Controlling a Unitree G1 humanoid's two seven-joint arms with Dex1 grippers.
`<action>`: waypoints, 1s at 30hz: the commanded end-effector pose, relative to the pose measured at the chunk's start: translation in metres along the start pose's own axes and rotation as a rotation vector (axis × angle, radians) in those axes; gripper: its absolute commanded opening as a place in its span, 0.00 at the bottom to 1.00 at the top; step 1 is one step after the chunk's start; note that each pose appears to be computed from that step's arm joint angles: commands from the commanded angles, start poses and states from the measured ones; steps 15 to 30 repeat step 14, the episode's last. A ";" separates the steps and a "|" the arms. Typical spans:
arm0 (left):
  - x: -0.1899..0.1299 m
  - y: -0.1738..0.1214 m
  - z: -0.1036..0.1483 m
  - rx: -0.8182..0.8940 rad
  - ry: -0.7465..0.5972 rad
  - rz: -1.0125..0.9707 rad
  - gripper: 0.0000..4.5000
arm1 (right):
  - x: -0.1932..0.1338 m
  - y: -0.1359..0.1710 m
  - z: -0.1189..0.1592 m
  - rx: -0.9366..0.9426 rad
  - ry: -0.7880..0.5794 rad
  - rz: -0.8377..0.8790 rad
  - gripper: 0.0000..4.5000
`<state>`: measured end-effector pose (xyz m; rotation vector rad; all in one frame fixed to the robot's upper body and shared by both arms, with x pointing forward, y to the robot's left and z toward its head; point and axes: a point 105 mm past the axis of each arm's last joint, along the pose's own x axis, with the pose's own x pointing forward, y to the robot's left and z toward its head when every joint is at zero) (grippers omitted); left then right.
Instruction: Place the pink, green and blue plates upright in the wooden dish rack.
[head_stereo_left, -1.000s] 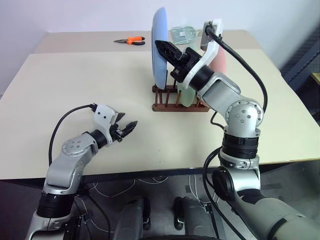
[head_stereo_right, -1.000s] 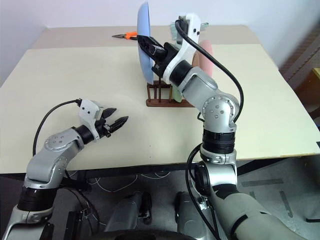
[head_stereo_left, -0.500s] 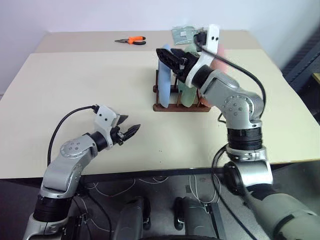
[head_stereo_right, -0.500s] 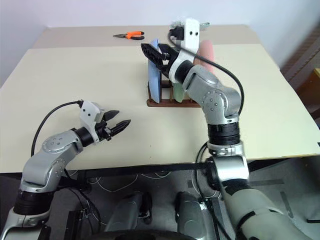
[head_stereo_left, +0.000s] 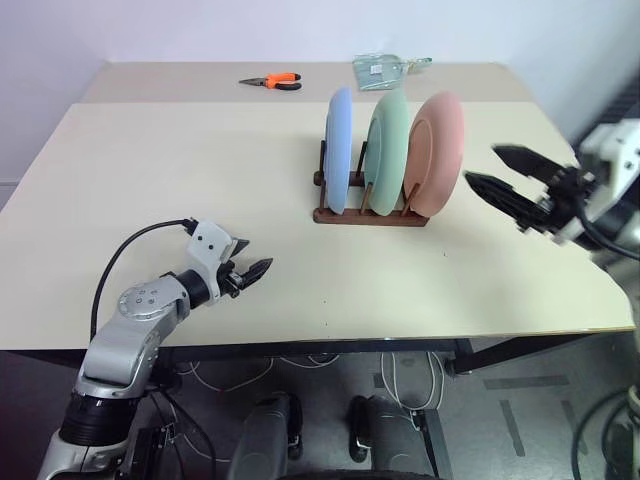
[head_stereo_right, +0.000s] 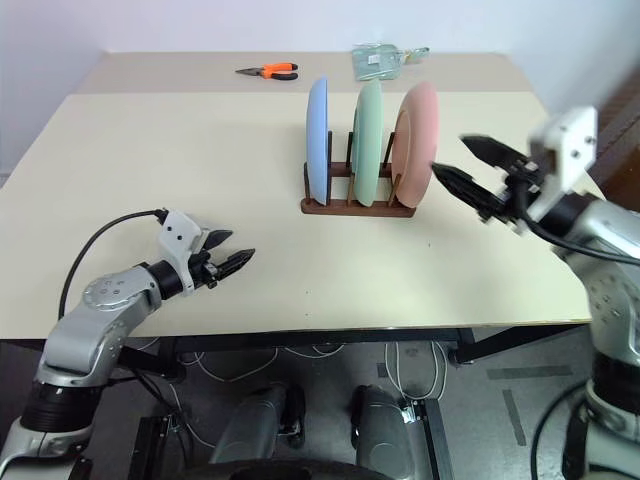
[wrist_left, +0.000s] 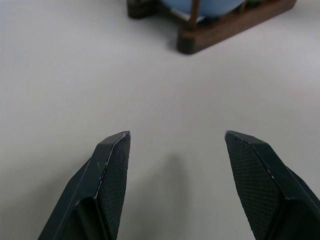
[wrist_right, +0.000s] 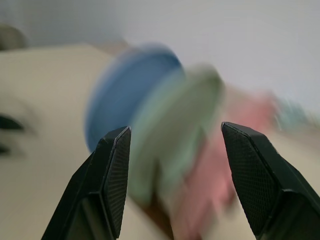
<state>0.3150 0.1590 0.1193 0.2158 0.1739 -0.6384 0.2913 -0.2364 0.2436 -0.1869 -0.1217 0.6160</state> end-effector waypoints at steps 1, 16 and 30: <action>-0.003 0.013 0.003 0.061 -0.010 0.027 0.69 | -0.020 -0.017 -0.026 -0.015 0.093 -0.075 0.65; -0.012 0.017 -0.016 0.073 0.015 0.083 0.69 | -0.003 -0.029 -0.066 -0.028 0.158 -0.094 0.65; -0.012 0.017 -0.016 0.073 0.015 0.083 0.69 | -0.003 -0.029 -0.066 -0.028 0.158 -0.094 0.65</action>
